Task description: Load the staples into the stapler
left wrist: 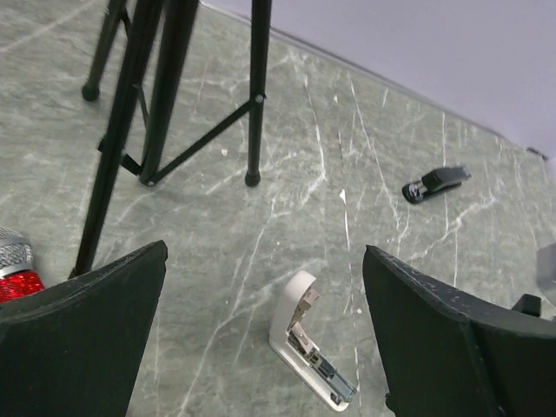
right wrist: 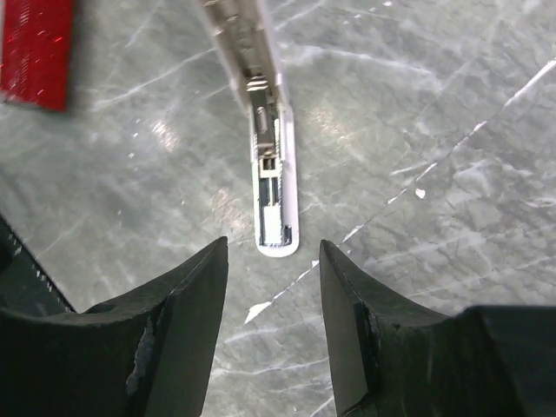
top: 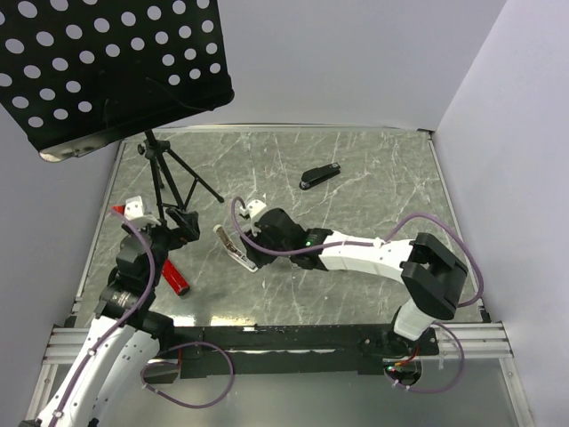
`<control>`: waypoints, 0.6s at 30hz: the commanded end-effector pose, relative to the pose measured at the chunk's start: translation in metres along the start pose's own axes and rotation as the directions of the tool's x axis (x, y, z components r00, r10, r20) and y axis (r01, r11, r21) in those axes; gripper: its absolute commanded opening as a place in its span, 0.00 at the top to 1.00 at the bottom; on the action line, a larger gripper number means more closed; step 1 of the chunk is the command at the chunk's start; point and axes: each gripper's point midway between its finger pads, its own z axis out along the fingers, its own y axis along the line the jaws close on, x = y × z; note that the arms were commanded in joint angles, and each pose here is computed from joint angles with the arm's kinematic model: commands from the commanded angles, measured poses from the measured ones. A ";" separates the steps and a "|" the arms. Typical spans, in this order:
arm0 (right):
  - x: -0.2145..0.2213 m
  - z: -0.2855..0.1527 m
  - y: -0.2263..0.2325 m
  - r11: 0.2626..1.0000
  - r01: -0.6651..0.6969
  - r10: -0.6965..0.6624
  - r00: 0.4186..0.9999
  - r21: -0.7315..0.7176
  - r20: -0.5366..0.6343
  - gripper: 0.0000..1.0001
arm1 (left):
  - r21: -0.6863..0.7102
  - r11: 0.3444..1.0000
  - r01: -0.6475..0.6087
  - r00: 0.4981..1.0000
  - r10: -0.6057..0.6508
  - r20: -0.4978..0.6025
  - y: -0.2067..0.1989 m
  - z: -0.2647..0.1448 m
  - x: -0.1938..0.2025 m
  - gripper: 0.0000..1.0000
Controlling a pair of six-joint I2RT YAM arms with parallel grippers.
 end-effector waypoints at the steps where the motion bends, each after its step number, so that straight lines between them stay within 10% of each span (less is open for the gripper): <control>1: 0.004 0.003 0.009 0.996 0.053 -0.047 0.996 -0.074 0.080 0.47 | 0.056 0.998 0.008 0.998 -0.004 -0.056 -0.012 0.010 0.012 0.02; 18: 0.045 0.042 0.012 0.991 0.070 -0.064 0.996 -0.113 0.061 0.58 | 0.015 0.996 0.094 0.940 -0.084 -0.331 -0.029 0.058 0.069 0.18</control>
